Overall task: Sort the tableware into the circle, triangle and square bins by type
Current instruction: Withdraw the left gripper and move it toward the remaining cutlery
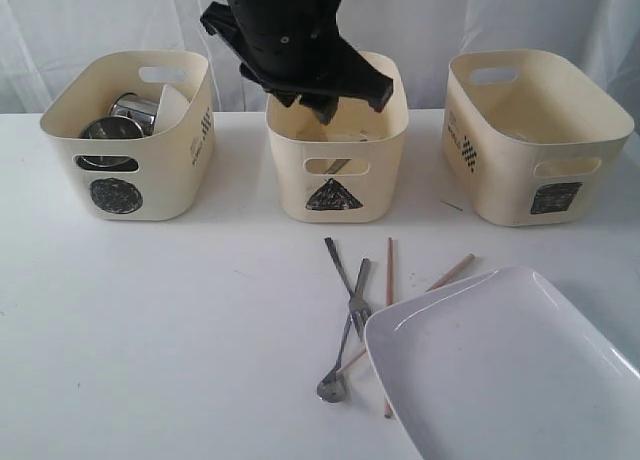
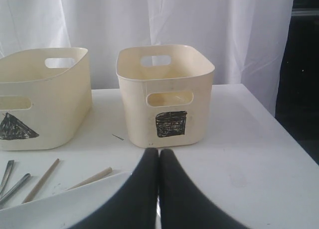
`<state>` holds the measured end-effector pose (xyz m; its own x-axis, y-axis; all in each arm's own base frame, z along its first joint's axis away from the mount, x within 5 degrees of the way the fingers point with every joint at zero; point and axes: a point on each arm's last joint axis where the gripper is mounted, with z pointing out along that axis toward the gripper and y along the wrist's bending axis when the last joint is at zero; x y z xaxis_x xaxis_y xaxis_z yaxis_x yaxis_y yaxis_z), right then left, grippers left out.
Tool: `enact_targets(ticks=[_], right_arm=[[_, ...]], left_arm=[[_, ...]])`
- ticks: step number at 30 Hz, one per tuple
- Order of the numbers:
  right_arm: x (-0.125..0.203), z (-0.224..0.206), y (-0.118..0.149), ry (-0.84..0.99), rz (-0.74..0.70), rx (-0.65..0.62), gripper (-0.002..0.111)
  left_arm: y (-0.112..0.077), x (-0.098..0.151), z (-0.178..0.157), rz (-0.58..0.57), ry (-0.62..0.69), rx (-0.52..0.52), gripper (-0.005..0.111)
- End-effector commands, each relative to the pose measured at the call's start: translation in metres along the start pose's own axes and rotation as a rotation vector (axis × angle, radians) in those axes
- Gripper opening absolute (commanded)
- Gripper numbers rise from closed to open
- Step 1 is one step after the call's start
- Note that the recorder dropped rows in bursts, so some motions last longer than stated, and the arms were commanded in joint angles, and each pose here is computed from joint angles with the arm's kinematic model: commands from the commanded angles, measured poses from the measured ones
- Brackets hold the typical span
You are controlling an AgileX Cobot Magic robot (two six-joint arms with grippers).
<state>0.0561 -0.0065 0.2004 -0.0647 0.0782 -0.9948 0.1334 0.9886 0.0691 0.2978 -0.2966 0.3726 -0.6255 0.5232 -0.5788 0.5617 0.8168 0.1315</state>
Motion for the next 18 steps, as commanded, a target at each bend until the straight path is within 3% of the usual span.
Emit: enact_targets(ticks=[1, 6, 12, 18], right_arm=[[0.001, 0.000, 0.000, -0.007, -0.010, -0.001, 0.000], [0.001, 0.000, 0.000, -0.007, -0.010, -0.001, 0.000], [0.001, 0.000, 0.000, -0.007, -0.010, -0.001, 0.000], [0.001, 0.000, 0.000, -0.007, -0.010, -0.001, 0.000]], left_arm=[[0.005, -0.005, -0.014, -0.184, -0.174, -0.044, 0.048], [0.002, 0.018, 0.006, -0.423, -0.330, -0.015, 0.048], [-0.001, 0.049, 0.015, -0.348, -0.295, 0.010, 0.048], [-0.006, 0.059, 0.025, -0.323, -0.294, 0.050, 0.048]])
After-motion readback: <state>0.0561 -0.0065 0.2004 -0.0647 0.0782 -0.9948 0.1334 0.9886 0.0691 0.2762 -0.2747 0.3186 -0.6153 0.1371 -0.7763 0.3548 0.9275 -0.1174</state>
